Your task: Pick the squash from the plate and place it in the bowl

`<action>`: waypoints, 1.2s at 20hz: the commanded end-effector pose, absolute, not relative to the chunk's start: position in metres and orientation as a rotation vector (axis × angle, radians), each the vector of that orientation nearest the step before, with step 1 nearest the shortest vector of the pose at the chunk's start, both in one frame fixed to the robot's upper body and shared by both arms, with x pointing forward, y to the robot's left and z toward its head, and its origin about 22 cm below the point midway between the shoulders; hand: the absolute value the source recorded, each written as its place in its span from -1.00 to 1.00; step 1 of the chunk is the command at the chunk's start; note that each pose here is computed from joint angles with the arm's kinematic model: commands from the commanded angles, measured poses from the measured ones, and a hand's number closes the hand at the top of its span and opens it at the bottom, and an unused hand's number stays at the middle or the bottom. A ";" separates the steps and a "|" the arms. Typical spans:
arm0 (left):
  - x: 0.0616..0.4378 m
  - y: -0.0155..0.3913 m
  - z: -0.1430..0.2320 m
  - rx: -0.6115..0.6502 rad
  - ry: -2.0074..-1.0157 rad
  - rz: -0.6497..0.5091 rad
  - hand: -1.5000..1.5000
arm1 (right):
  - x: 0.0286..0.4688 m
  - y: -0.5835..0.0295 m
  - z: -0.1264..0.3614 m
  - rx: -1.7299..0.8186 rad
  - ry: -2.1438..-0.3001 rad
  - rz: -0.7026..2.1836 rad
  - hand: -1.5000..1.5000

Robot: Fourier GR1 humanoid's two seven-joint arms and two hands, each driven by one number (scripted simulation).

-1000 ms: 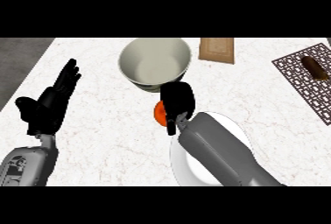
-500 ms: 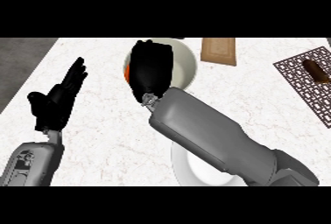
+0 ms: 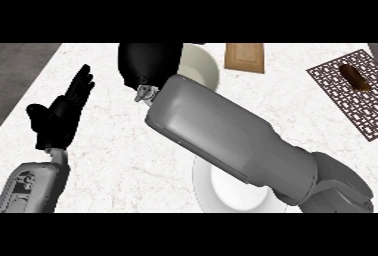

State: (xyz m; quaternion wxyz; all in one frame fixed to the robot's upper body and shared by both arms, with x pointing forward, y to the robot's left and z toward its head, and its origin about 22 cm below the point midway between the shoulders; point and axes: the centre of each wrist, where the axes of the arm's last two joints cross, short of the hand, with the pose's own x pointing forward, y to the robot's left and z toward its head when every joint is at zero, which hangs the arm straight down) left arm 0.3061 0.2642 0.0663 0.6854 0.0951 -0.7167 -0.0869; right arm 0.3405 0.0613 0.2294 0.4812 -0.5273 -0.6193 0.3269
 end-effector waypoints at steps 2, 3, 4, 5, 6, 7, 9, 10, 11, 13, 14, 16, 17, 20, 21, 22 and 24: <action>0.306 0.268 0.066 0.226 -1.617 -0.169 0.00 | 0.348 0.066 0.235 -1.223 -1.445 0.540 1.00; 0.303 0.275 0.064 0.244 -1.599 -0.180 0.00 | 0.354 0.061 0.224 -1.201 -1.458 0.535 1.00; 0.302 0.273 0.056 0.242 -1.597 -0.164 0.00 | 0.357 0.059 0.225 -1.181 -1.451 0.522 1.00; 0.300 0.269 0.064 0.229 -1.599 -0.173 0.00 | 0.358 0.061 0.225 -1.195 -1.439 0.519 1.00; 0.304 0.277 0.074 0.241 -1.612 -0.149 0.00 | 0.362 0.055 0.211 -1.180 -1.431 0.533 1.00; 0.298 0.282 0.063 0.255 -1.610 -0.164 0.00 | 0.366 0.055 0.215 -1.175 -1.447 0.504 1.00; 0.308 0.269 0.067 0.254 -1.625 -0.154 0.00 | 0.374 0.049 0.205 -1.171 -1.435 0.493 1.00; 0.308 0.272 0.068 0.236 -1.598 -0.163 0.00 | 0.377 0.049 0.206 -1.165 -1.447 0.504 1.00; 0.307 0.288 0.062 0.247 -1.606 -0.149 0.00 | 0.382 0.043 0.198 -1.161 -1.466 0.495 1.00; 0.308 0.278 0.068 0.238 -1.625 -0.148 0.00 | 0.393 0.033 0.184 -1.169 -1.450 0.472 1.00; 0.309 0.274 0.066 0.236 -1.629 -0.161 0.00 | 0.393 0.035 0.187 -1.163 -1.473 0.462 1.00; 0.308 0.272 0.060 0.242 -1.618 -0.155 0.00 | 0.399 0.030 0.177 -1.163 -1.450 0.478 1.00; 0.303 0.274 0.065 0.237 -1.604 -0.149 0.00 | 0.401 0.023 0.162 -1.179 -1.437 0.488 1.00; 0.309 0.272 0.066 0.239 -1.625 -0.156 0.00 | 0.412 0.014 0.157 -1.186 -1.451 0.455 1.00; 0.301 0.283 0.058 0.243 -1.608 -0.157 0.00 | 0.421 0.002 0.145 -1.236 -1.118 0.654 1.00; 0.304 0.269 0.065 0.243 -1.625 -0.158 0.00 | 0.424 -0.005 0.140 -1.185 -1.086 0.604 1.00; 0.305 0.268 0.062 0.242 -1.626 -0.156 0.00 | 0.423 -0.005 0.142 -1.092 -1.097 0.516 1.00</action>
